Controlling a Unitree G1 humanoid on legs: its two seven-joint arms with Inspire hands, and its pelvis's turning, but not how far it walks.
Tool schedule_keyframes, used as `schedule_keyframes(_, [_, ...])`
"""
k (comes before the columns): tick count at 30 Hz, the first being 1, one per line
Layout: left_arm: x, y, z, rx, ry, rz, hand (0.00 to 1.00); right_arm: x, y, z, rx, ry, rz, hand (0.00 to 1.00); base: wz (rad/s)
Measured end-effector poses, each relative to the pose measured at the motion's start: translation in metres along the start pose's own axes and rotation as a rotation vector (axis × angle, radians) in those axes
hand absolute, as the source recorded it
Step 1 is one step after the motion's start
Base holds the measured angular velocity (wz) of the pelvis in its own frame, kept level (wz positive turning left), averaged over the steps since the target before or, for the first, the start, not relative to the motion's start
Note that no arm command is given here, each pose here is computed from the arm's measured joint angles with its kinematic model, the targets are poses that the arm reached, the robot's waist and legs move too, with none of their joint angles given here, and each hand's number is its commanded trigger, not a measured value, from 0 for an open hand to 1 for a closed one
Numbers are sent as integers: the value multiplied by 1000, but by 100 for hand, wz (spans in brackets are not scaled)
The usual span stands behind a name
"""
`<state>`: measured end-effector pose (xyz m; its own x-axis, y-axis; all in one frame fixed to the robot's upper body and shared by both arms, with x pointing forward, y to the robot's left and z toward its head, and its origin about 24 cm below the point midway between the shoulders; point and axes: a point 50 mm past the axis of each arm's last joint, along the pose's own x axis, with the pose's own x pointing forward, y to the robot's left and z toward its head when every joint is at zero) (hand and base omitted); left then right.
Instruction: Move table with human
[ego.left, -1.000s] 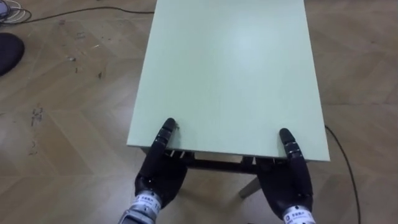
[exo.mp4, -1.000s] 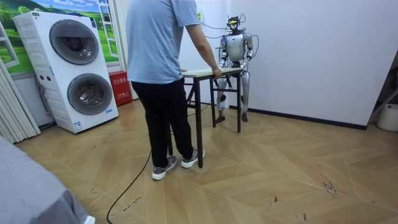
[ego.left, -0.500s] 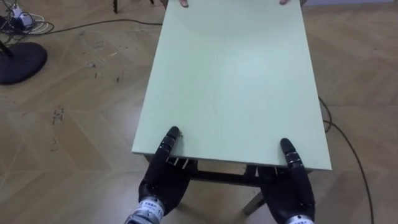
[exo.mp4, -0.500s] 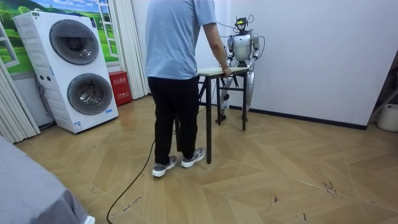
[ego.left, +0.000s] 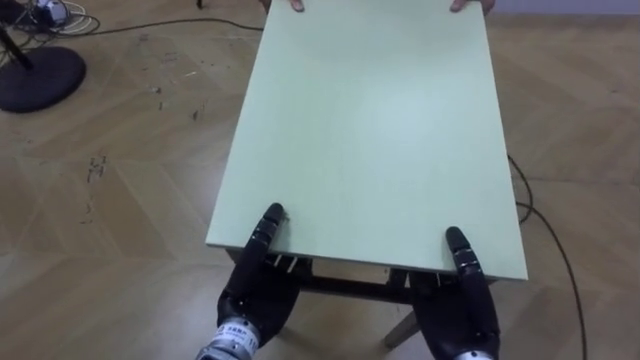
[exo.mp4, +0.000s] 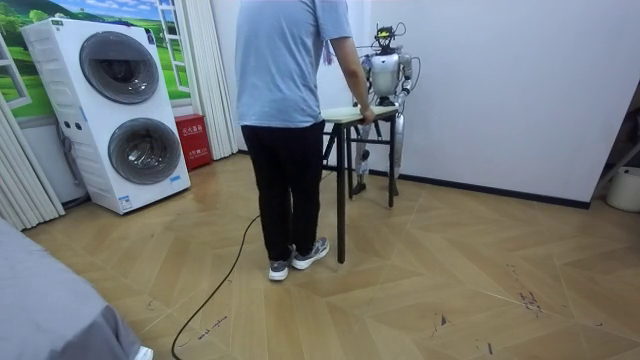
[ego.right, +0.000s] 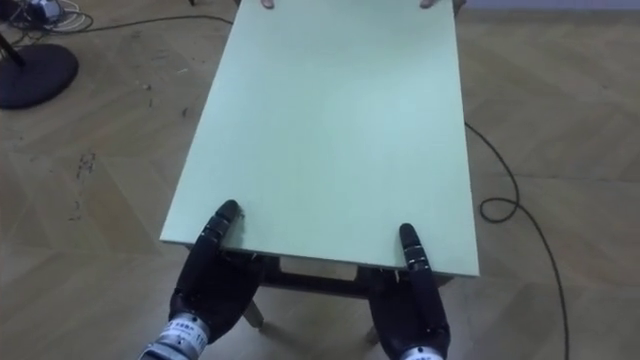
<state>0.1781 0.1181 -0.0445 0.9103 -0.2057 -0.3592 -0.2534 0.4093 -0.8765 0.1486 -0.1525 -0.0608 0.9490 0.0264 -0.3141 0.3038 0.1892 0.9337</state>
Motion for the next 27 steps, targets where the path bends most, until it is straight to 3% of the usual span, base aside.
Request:
schedule_keyframes(12, [-1, -2, 2, 3, -20, -35, 100, -1, 2, -2, 7, -5, 31, 100, 23])
schedule_keyframes(27, [-5, -1, 2, -6, -20, -42, 100, -2, 2, 0, -1, 12, 42, 100, 62])
